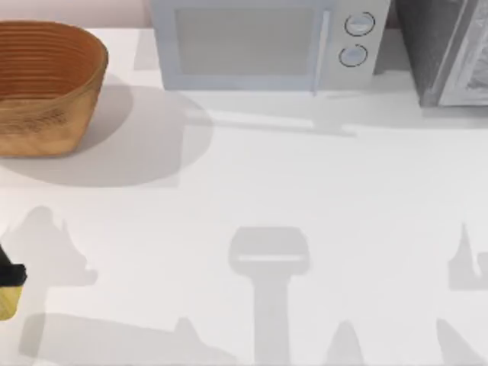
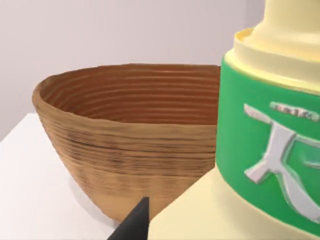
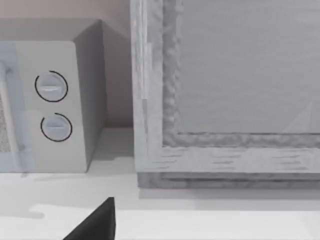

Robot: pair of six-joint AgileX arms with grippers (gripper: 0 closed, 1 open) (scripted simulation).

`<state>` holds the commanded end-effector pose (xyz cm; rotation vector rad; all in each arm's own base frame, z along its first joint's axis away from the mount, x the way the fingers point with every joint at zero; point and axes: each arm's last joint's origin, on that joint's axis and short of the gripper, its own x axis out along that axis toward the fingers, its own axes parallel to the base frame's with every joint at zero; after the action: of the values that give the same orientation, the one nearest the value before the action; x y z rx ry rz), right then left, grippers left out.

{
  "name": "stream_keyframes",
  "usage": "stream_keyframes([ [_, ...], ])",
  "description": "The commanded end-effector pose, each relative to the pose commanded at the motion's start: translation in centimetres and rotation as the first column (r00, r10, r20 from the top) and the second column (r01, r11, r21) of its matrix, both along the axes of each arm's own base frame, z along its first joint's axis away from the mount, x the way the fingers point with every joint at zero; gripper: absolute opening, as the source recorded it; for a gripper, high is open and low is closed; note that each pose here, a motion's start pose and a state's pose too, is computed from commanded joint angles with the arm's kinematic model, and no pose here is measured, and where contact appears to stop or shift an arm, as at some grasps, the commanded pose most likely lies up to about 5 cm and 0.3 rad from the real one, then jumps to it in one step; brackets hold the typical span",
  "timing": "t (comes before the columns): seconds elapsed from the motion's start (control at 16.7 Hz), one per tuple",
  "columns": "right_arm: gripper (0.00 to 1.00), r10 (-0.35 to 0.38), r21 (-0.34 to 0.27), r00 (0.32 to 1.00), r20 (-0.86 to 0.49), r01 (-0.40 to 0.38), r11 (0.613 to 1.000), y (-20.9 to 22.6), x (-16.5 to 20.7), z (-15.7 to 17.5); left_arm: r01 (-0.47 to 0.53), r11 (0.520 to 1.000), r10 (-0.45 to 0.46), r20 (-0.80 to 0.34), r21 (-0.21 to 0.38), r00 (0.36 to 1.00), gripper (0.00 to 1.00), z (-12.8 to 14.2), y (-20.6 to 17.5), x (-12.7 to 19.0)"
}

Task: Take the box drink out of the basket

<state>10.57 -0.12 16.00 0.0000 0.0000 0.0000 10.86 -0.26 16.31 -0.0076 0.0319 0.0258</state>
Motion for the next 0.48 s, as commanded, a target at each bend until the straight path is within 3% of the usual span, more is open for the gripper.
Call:
stream_keyframes([
  [0.48, 1.0, 0.0, 0.0, 1.0, 0.0, 0.0, 1.0, 0.0, 0.0, 0.0, -0.205, 0.979, 0.205, -0.047, -0.015, 0.978, 0.0, 5.8, -2.7, 3.8],
])
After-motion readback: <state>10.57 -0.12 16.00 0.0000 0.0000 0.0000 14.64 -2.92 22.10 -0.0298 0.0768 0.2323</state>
